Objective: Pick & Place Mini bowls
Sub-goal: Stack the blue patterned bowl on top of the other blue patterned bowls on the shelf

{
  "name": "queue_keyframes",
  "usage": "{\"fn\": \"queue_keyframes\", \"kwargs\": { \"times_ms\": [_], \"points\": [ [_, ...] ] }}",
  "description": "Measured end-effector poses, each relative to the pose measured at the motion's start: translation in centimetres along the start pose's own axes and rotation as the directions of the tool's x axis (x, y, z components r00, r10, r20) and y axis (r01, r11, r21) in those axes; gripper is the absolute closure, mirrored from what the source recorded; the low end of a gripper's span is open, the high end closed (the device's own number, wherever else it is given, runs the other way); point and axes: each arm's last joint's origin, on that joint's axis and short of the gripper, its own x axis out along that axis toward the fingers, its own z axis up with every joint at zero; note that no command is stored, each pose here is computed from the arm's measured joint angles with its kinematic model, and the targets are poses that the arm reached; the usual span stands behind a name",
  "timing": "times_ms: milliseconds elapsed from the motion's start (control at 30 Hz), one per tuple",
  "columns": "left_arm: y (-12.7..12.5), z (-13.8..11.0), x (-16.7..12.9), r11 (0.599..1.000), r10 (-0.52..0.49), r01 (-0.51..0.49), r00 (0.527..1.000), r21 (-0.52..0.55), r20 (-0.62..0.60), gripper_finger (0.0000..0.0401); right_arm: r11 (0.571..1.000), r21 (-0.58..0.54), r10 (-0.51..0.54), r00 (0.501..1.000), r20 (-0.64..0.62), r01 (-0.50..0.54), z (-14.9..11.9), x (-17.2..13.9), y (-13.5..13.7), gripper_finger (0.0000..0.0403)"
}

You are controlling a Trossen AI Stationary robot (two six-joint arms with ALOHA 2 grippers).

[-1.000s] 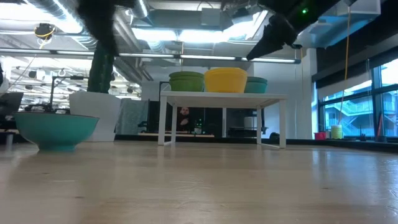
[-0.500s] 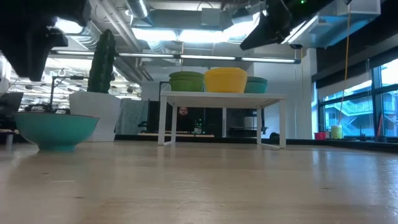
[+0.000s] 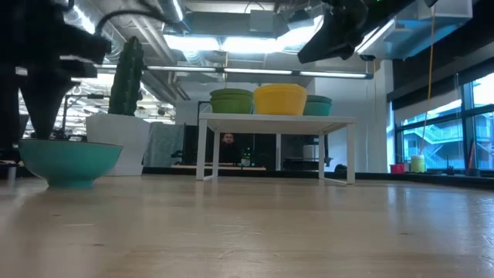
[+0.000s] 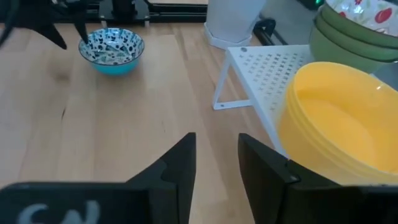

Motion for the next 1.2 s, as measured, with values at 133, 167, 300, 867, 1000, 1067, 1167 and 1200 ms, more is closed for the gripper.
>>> {"fn": "queue_keyframes", "kwargs": {
  "times_ms": [133, 167, 300, 867, 1000, 1067, 1167, 1200],
  "points": [
    [-0.1, 0.6, 1.3, 0.999, 0.047, -0.047, 0.998, -0.001, -0.044, 0.0224, 1.0, -0.008, 0.011, 1.0, -0.001, -0.011, 0.0, -0.1, 0.2, 0.0283],
    [-0.1, 0.7, 1.7, 0.998, 0.06, -0.06, 0.997, 0.005, -0.053, 0.0227, 1.0, -0.012, 0.018, 1.0, -0.001, -0.018, 0.0, -0.1, 0.2, 0.0283],
    [-0.2, 1.1, 2.7, 0.995, 0.088, -0.083, 0.992, 0.061, -0.085, 0.0252, 0.999, -0.019, 0.036, 0.999, -0.001, -0.036, 0.0, -0.1, 0.3, 0.0283],
    [-1.4, 3.7, 1.7, 0.764, 0.02, -0.101, 0.991, 0.637, 0.133, 0.039, 0.873, -0.394, 0.319, 0.948, 0.015, -0.288, -1.9, 6.9, 4.9, 0.0282],
    [-1.5, 4.6, 1.7, 0.738, -0.078, -0.059, 0.982, 0.672, 0.172, 0.0389, 0.745, -0.567, 0.438, 0.899, 0.017, -0.352, -2.2, 7.9, 7.2, 0.0282],
    [-1.6, 5.0, 1.7, 0.725, -0.096, -0.07, 0.975, 0.685, 0.202, 0.039, 0.68, -0.616, 0.509, 0.861, 0.006, -0.398, -2.1, 8.3, 8.1, 0.0282],
    [-1.4, 5.5, 1.7, 0.701, -0.115, -0.087, 0.966, 0.708, 0.233, 0.0391, 0.583, -0.663, 0.613, 0.79, -0.02, -0.47, -2.0, 9.1, 9.7, 0.0282],
    [-1.3, 5.8, 1.7, 0.693, -0.122, -0.094, 0.962, 0.715, 0.246, 0.0391, 0.563, -0.671, 0.629, 0.777, -0.032, -0.483, -2.1, 9.5, 10.1, 0.0282]
  ]
}}
